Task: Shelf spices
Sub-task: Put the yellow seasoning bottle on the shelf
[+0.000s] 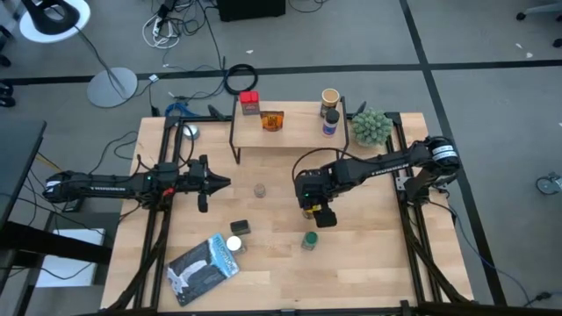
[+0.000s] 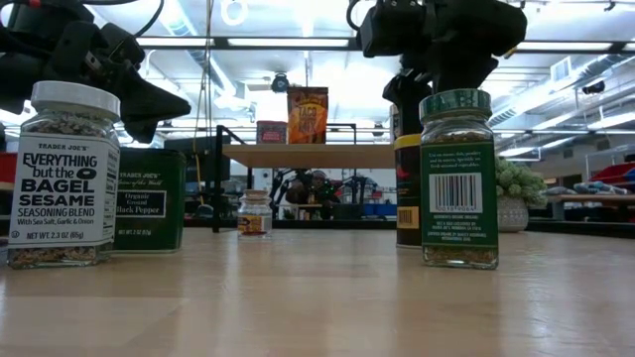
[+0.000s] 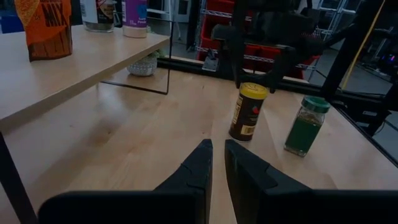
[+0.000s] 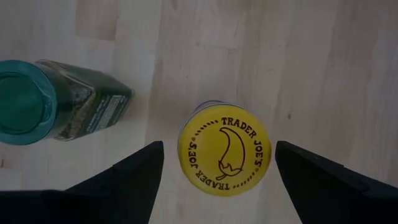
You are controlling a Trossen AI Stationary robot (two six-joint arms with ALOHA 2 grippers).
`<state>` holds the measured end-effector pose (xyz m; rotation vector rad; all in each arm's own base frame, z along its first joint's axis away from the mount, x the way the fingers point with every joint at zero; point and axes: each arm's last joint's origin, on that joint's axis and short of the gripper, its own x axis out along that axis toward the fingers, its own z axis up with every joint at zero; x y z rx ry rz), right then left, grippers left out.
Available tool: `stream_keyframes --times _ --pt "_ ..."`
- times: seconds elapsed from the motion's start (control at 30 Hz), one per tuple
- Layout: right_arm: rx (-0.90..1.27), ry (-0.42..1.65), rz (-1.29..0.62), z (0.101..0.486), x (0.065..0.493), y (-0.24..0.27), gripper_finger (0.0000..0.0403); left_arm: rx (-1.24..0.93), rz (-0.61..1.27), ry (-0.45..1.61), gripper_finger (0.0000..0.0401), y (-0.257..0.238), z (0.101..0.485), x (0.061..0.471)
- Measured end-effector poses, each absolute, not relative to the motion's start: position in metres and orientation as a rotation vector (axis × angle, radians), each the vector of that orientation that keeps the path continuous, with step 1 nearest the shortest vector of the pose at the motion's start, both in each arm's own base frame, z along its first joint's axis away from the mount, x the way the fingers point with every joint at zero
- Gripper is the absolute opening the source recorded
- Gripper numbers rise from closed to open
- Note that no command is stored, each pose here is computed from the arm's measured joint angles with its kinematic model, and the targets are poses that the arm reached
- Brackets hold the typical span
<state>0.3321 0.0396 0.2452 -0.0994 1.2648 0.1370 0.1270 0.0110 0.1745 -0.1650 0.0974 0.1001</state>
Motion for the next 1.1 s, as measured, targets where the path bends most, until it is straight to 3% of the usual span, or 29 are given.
stream_keyframes --times 0.53,0.93,1.1 --pt "-0.083 1.274 0.133 0.2407 0.3348 0.0394 0.0306 -0.165 0.1 0.096 0.0048 0.0109 0.1746 0.127" --pt "-0.063 1.258 0.119 0.2413 0.3362 0.0396 0.023 -0.165 0.1 0.095 0.0048 0.011 0.1748 0.127" --pt "-0.062 1.255 0.119 0.2414 0.3366 0.0396 0.023 -0.165 0.1 0.094 0.0048 0.0109 0.1748 0.127"
